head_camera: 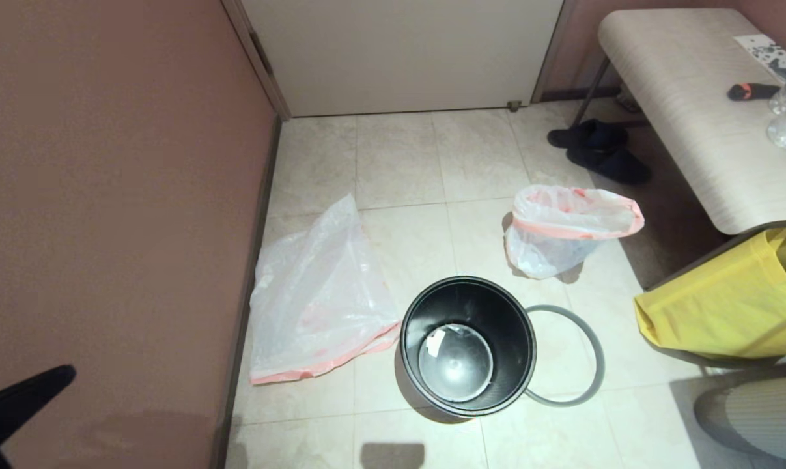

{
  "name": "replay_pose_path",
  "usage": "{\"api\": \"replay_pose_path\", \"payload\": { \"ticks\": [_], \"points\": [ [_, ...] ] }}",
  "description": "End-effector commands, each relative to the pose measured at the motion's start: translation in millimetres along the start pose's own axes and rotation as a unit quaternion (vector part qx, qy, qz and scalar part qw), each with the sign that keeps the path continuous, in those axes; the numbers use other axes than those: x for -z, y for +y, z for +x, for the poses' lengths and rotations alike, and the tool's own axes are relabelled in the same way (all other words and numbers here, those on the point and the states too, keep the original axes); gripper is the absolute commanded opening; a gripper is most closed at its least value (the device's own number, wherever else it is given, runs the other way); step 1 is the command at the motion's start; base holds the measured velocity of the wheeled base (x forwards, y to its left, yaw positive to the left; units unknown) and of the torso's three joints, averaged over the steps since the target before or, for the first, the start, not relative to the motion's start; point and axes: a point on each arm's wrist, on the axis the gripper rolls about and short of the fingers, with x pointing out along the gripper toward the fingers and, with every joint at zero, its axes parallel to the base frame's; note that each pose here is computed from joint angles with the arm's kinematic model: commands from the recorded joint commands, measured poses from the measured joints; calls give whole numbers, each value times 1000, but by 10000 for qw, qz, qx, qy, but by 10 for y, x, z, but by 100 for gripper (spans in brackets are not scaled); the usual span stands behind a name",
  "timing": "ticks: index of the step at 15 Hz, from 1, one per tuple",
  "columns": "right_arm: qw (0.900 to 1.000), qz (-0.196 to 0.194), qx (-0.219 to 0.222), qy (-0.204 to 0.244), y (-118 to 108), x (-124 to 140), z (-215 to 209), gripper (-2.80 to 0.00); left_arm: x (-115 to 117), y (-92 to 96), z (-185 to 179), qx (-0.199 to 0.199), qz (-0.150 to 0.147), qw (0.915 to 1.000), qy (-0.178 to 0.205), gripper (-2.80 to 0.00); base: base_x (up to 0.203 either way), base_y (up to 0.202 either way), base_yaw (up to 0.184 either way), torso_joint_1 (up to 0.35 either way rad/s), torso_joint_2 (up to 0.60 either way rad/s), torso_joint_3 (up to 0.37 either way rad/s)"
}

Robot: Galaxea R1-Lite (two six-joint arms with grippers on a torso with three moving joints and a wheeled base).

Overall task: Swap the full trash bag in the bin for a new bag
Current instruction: Pick up a new trash bag

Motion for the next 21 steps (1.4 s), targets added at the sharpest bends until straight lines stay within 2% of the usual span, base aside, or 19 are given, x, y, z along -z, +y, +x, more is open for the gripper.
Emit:
{"api": "replay_pose_path", "payload": {
  "ticks": [1, 3, 5, 7, 8, 11, 14, 16, 18, 19, 21],
  "points": [
    [9994, -101, 56, -327, -3, 109, 66, -280, -34, -24, 317, 205, -40, 9973, 703, -280, 0, 0, 0, 0, 0, 0],
    [9986, -126, 16, -516, -2, 144, 116, -280, -20, -69, 493, 407, -22, 9935, 1061, -280, 0, 0, 0, 0, 0, 0],
    [9986, -61, 14, -534, -1, 143, 120, -280, 11, -79, 763, 387, -21, 9899, 1364, -280, 0, 0, 0, 0, 0, 0],
    [9985, 44, 17, -542, -2, 144, 119, -280, 117, -82, 1124, 277, -1, 9809, 1923, -280, 0, 0, 0, 0, 0, 0],
    [9985, 52, 17, -549, -2, 142, 119, -280, 204, -88, 1321, 208, 26, 9736, 2274, -280, 0, 0, 0, 0, 0, 0],
    [9985, 52, 21, -546, -2, 142, 119, -280, 566, -103, 1924, 2, 302, 9412, 3364, -280, 0, 0, 0, 0, 0, 0],
    [9985, 52, 21, -545, -2, 142, 120, -280, 933, -170, 2453, 3, 696, 9106, 4074, -280, 0, 0, 0, 0, 0, 0],
    [9985, 52, 16, -550, -2, 142, 119, -280, 1204, -200, 2741, 102, 1256, 8888, 4406, -280, 0, 0, 0, 0, 0, 0],
    [9985, 52, 23, -549, -2, 142, 119, -280, 1379, -264, 2950, 217, 1812, 8763, 4458, -280, 0, 0, 0, 0, 0, 0],
    [9985, 52, 17, -545, -2, 143, 119, -280, 1469, -291, 3020, 332, 2118, 8664, 4509, -280, 0, 0, 0, 0, 0, 0],
    [9985, 52, 19, -544, -2, 142, 120, -280, 1659, -287, 3110, 672, 2779, 8379, 4649, -280, 0, 0, 0, 0, 0, 0]
  ]
}}
